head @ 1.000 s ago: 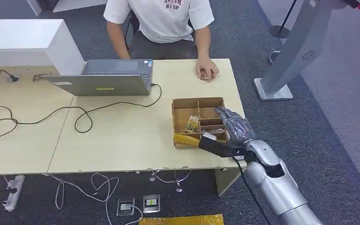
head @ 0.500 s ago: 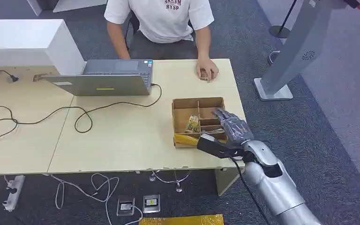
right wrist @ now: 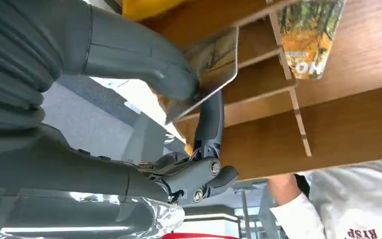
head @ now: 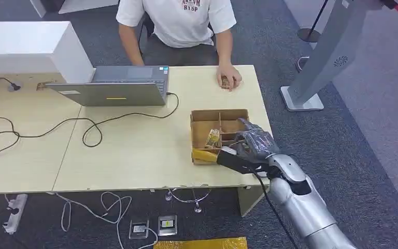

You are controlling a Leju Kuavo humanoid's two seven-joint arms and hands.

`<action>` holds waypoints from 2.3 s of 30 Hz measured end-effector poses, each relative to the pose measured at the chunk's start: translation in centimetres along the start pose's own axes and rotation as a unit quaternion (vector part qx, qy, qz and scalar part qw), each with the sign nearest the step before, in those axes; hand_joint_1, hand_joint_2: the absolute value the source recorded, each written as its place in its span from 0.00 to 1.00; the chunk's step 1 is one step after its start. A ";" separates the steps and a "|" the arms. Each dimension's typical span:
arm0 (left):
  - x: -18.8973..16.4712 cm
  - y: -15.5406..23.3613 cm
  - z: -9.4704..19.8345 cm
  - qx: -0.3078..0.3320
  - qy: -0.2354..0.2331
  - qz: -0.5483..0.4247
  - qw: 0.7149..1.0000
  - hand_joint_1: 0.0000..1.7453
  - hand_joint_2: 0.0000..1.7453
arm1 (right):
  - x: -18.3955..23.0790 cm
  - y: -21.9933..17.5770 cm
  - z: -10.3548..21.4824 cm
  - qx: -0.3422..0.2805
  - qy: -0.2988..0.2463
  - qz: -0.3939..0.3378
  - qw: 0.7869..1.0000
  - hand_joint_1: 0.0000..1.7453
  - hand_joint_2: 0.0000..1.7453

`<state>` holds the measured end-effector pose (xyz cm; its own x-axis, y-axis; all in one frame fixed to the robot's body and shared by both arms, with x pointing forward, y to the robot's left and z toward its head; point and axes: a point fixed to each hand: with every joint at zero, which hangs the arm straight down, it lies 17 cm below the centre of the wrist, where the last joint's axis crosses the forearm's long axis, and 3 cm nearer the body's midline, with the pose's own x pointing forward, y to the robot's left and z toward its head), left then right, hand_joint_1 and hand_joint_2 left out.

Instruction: Pass the card to the sensor for recognition and then transmit it.

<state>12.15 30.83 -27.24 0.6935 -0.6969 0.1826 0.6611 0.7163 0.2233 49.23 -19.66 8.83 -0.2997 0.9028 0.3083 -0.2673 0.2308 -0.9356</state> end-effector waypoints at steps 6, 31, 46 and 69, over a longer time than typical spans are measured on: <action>0.1 0.1 0.0 0.000 0.000 0.000 1.000 0.00 0.00 | 0.0 -0.1 -0.1 0.001 0.000 -0.004 1.000 1.00 1.00; 0.1 0.1 0.0 0.000 -0.003 -0.007 1.000 0.00 0.00 | 0.0 -3.7 -1.4 -0.039 -0.004 -0.003 0.999 1.00 1.00; 0.5 -0.2 0.0 -0.002 -0.008 -0.016 1.000 0.00 0.00 | -2.7 -11.3 -2.2 -0.097 0.016 0.004 0.995 1.00 1.00; 2.1 -0.1 0.0 -0.018 -0.034 -0.062 0.997 0.00 0.00 | -2.6 -32.5 -6.4 -0.237 -0.013 0.095 0.967 1.00 1.00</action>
<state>13.50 29.28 -26.85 0.5859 -0.7796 0.2211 0.7506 0.6249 0.2145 64.51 -27.19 37.31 -0.3266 0.9374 0.1210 0.2427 0.2069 -0.9478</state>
